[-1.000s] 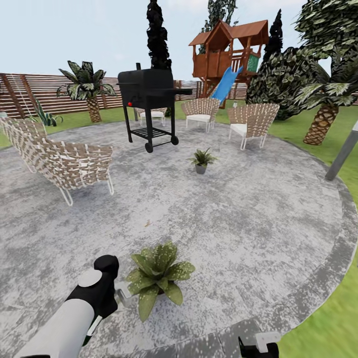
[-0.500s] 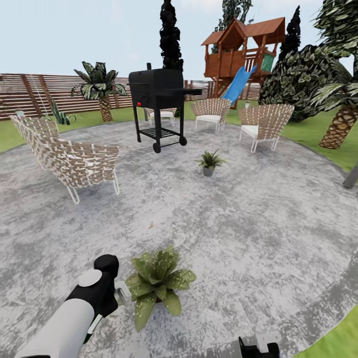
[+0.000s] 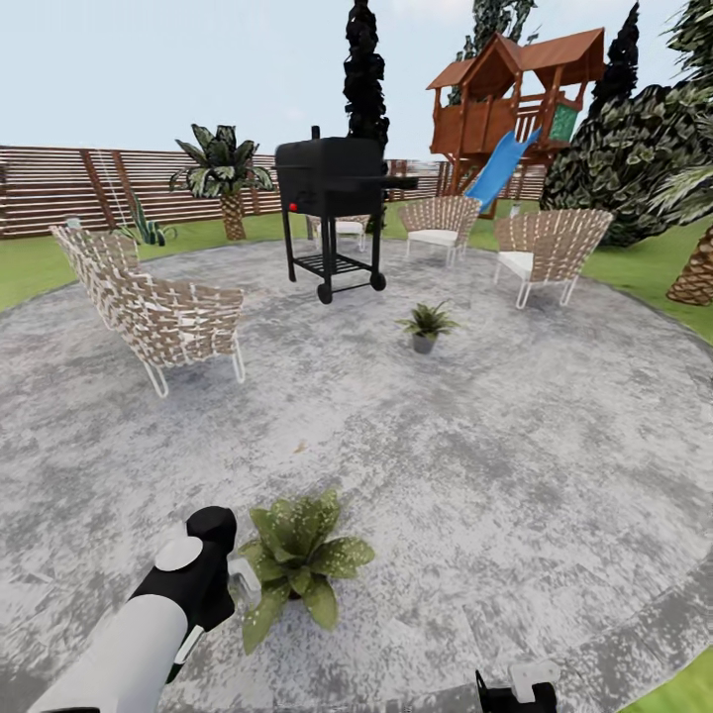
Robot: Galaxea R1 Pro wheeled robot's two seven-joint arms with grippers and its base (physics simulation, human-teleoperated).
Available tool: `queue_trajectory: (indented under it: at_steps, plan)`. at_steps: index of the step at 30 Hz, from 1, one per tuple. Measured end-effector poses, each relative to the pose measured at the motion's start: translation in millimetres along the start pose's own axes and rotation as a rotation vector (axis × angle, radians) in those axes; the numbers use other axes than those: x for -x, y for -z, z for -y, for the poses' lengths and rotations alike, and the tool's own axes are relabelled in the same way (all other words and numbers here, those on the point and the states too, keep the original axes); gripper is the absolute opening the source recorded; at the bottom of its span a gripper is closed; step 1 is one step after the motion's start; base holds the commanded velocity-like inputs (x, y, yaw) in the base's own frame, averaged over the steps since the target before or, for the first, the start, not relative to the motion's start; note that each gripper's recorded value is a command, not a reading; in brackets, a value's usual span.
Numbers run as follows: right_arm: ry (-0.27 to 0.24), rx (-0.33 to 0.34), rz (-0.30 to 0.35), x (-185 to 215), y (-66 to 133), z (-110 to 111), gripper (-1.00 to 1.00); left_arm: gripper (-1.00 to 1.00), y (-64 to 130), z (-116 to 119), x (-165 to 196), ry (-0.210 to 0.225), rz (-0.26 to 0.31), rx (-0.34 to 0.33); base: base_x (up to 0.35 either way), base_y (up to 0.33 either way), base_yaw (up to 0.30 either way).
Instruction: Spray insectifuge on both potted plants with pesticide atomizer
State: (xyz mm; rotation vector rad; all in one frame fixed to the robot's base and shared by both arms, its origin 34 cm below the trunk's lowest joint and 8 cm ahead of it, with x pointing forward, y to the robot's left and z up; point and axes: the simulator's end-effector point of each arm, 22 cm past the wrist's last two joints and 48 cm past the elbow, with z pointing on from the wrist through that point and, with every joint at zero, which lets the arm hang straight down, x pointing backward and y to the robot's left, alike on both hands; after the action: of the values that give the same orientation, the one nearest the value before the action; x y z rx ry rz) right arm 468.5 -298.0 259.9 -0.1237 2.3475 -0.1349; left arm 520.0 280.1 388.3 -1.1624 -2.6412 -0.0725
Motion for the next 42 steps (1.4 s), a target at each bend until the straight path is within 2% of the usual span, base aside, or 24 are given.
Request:
queue_trajectory:
  at_steps: [10, 15, 18, 23, 29, 36, 42]
  plan:
    - [0.0, 0.0, 0.0, 0.1, 0.1, -0.1, 1.0, -1.0, 0.2, -0.1, -0.4, 0.001, 0.0, -0.001, -0.113, -0.067, 0.277]
    - [0.001, 0.0, 0.0, 0.0, 0.2, -0.1, 1.0, -1.0, -4.0, 9.8, 2.4, -0.011, -0.006, -0.02, 0.0, 0.0, 0.098]
    - [0.001, 0.0, 0.0, 0.0, 0.2, 0.0, 1.0, -1.0, -12.9, 20.3, -1.3, -0.019, -0.02, -0.039, 0.018, -0.036, 0.004]
    - [0.001, 0.0, 0.001, 0.2, 0.2, 0.0, 1.0, -1.0, -13.9, 18.2, 4.0, -0.027, -0.012, -0.002, 0.073, -0.235, 0.0]
    - [0.001, 0.0, 0.0, 0.0, 0.1, 0.0, 1.0, -1.0, -12.2, 15.9, 5.4, -0.024, -0.006, 0.005, -0.065, -0.258, 0.022]
    - [0.001, 0.001, 0.0, 0.0, 0.0, -0.3, 1.0, -1.0, -11.5, 15.2, 5.8, -0.02, -0.002, 0.005, -0.183, -0.234, 0.253]
    - [0.001, 0.001, 0.001, 0.3, 0.1, -0.4, 1.0, -1.0, -9.7, 13.8, 6.6, -0.018, 0.002, 0.009, 0.002, -0.258, 0.278]
